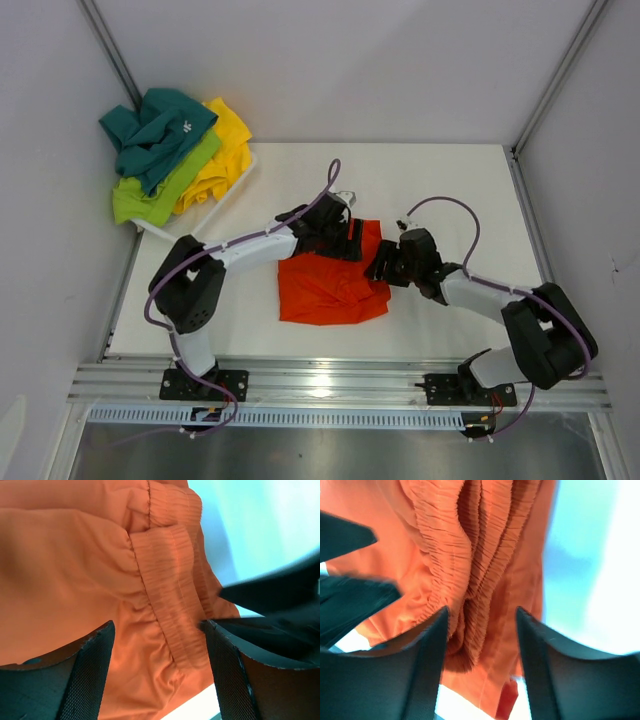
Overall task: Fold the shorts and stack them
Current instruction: Fold the shorts
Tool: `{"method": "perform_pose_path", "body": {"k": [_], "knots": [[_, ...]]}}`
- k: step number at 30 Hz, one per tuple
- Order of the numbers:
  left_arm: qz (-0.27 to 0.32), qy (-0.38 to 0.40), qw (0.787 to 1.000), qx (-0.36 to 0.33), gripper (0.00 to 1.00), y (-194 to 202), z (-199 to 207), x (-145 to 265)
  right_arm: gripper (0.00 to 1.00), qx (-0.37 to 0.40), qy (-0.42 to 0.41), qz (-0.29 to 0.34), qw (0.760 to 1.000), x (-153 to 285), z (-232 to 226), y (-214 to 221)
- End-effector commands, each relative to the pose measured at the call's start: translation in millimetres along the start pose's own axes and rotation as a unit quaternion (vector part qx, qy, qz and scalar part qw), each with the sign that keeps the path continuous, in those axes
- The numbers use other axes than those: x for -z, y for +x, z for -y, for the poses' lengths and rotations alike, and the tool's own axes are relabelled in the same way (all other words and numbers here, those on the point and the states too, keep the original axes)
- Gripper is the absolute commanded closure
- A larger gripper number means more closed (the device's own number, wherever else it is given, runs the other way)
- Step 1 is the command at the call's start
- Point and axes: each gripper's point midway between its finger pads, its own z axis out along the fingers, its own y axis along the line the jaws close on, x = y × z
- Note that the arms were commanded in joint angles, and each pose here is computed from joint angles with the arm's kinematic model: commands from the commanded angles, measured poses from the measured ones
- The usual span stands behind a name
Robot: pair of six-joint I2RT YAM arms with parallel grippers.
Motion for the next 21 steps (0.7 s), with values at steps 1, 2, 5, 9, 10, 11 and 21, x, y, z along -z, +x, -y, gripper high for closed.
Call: {"method": "perform_pose_path", "body": {"k": [1, 2, 5, 9, 10, 11, 21], "knots": [[0.022, -0.003, 1.000, -0.009, 0.25, -17.5, 3.1, -9.6, 0.45, 0.034, 0.043, 0.033, 0.998, 22.9, 0.4, -19.5], [0.019, -0.003, 1.000, -0.006, 0.25, -16.6, 2.9, -11.7, 0.47, 0.040, 0.041, 0.033, 0.998, 26.5, -2.2, -18.5], [0.015, 0.006, 1.000, 0.001, 0.25, -16.0, 6.0, -17.5, 0.46, 0.041, 0.028, 0.030, 0.998, 35.0, -9.0, -16.3], [0.010, 0.013, 1.000, 0.005, 0.25, -16.3, 9.2, -23.1, 0.46, 0.048, -0.001, 0.033, 0.998, 43.8, -22.5, -8.5], [0.011, 0.015, 1.000, 0.006, 0.25, -18.8, 10.9, -24.0, 0.48, 0.052, -0.020, 0.038, 0.998, 47.8, -32.2, -8.8], [0.007, 0.016, 1.000, 0.007, 0.25, -16.9, 10.9, -26.9, 0.50, 0.051, -0.031, 0.037, 0.997, 48.7, -36.4, -7.5], [-0.011, 0.020, 0.999, 0.022, 0.25, -17.8, 15.2, -38.6, 0.81, 0.053, -0.118, 0.024, 0.991, 33.2, -68.7, -0.4]]}}
